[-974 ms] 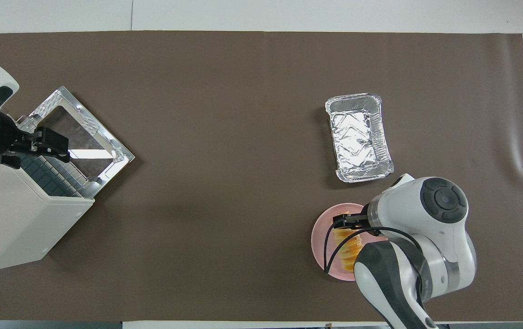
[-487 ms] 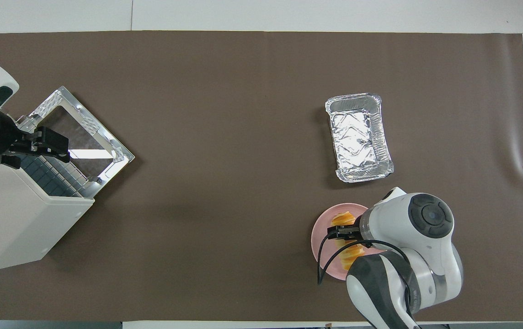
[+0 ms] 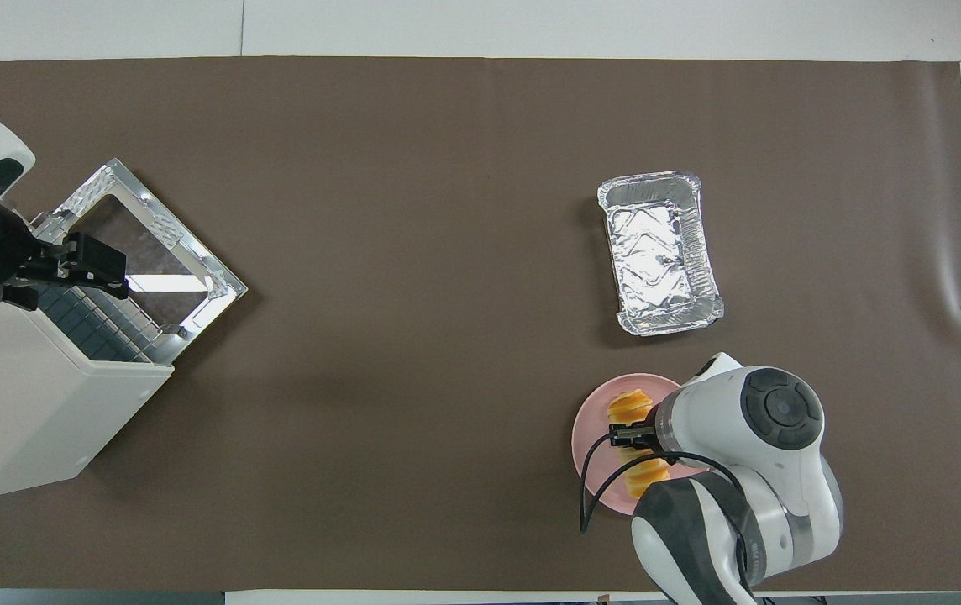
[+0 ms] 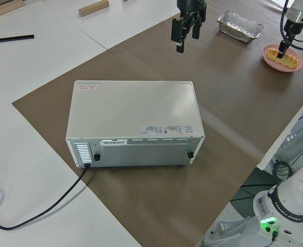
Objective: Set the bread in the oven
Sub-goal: 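Close the right gripper on the row of bread rolls, then lift the bread rolls and carry them over the foil tray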
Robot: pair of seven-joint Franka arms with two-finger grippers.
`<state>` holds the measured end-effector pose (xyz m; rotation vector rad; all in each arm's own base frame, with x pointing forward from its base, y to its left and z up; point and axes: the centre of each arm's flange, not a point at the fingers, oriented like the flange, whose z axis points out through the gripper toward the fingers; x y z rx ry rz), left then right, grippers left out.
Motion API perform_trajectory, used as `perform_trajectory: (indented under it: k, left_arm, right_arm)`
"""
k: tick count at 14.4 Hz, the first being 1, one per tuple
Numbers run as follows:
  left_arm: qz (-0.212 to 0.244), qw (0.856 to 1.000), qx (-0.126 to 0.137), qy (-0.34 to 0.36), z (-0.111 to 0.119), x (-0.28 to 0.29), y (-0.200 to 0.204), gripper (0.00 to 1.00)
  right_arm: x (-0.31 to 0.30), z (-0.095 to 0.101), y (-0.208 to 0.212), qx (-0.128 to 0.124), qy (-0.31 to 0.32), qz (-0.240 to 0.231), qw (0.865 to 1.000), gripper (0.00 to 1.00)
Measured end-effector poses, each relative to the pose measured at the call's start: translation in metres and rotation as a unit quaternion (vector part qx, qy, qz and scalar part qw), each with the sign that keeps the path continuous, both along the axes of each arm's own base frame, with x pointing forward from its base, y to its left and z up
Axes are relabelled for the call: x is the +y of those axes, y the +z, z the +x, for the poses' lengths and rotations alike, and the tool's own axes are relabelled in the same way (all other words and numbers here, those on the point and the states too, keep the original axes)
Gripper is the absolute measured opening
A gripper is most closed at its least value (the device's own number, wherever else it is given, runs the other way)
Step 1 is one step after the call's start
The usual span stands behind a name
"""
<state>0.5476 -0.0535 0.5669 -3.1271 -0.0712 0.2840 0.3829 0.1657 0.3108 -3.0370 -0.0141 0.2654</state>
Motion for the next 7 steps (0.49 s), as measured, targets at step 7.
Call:
perform_trajectory:
  k: [7]
  left_arm:
    - [0.000, 1.000, 0.000, 0.000, 0.000, 0.000, 0.000, 1.00]
  right_arm:
    - [-0.007, 0.030, 0.086, -0.008, -0.012, 0.015, 1.000, 0.09]
